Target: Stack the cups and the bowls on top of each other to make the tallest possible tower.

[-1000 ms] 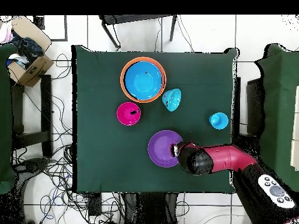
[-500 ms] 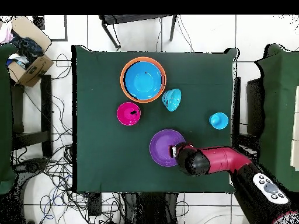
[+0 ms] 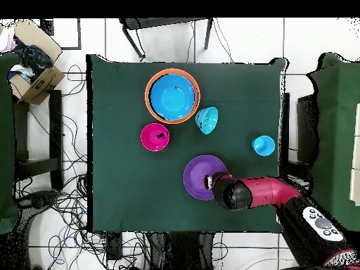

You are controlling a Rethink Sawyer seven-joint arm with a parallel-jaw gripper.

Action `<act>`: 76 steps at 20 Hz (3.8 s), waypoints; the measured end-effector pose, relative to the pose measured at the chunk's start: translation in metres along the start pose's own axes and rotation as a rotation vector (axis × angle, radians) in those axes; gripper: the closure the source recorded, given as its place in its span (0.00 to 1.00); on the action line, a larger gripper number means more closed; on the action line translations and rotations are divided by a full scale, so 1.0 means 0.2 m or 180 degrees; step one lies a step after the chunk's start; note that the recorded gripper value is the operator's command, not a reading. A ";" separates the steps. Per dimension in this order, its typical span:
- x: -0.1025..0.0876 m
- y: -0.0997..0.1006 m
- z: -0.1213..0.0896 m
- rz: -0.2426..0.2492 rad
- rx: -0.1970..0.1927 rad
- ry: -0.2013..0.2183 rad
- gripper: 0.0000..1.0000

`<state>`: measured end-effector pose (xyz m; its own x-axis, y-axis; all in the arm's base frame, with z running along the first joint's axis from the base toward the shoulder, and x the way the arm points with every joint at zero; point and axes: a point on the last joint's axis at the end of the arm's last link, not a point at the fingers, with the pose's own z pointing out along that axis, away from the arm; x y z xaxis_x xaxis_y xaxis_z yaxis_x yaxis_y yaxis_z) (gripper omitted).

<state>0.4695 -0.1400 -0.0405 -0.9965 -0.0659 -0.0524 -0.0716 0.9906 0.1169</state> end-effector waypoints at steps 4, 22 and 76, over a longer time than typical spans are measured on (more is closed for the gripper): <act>-0.01 -0.03 0.00 0.0028 0.0018 -0.0020 0.00; -0.08 -0.29 -0.24 0.0354 0.0214 -0.0071 0.00; -0.12 -0.29 -0.02 0.0385 0.0073 -0.0017 1.00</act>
<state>0.4975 -0.1954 -0.0422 -0.9975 0.0547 -0.0446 0.0501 0.9937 0.1001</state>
